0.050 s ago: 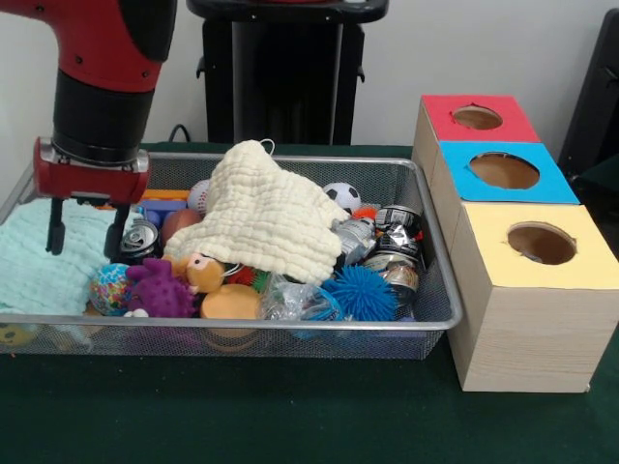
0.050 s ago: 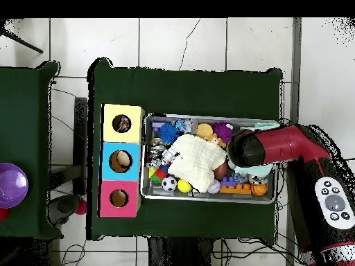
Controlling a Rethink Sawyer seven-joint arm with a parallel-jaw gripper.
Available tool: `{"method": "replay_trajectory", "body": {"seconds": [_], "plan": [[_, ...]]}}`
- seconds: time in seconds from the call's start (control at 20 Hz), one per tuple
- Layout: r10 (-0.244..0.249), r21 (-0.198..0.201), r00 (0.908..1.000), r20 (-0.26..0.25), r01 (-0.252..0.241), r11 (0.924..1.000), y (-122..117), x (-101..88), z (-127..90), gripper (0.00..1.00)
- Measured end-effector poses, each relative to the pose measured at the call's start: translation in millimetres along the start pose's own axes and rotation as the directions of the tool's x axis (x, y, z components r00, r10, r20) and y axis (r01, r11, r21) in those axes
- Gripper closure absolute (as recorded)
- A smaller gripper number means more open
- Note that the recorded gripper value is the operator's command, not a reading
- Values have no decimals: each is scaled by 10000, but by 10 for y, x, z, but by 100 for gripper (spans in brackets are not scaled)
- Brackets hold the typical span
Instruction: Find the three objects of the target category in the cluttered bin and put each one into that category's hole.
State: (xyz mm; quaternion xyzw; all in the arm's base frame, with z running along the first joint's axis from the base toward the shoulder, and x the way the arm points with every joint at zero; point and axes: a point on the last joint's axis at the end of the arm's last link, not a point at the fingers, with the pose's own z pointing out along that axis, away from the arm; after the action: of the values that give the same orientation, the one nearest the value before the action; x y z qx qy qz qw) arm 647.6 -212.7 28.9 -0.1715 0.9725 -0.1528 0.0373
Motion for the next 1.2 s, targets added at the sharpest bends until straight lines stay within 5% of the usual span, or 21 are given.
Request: {"method": "replay_trajectory", "body": {"seconds": [0.35,0.8,1.2], "plan": [[-412,259,9991,-135,415,9988,-27,144,289,0],[89,169,9996,-257,-85,9998,-316,335,570,0],[-8,140,9996,-271,12,9999,-499,399,757,0]]}}
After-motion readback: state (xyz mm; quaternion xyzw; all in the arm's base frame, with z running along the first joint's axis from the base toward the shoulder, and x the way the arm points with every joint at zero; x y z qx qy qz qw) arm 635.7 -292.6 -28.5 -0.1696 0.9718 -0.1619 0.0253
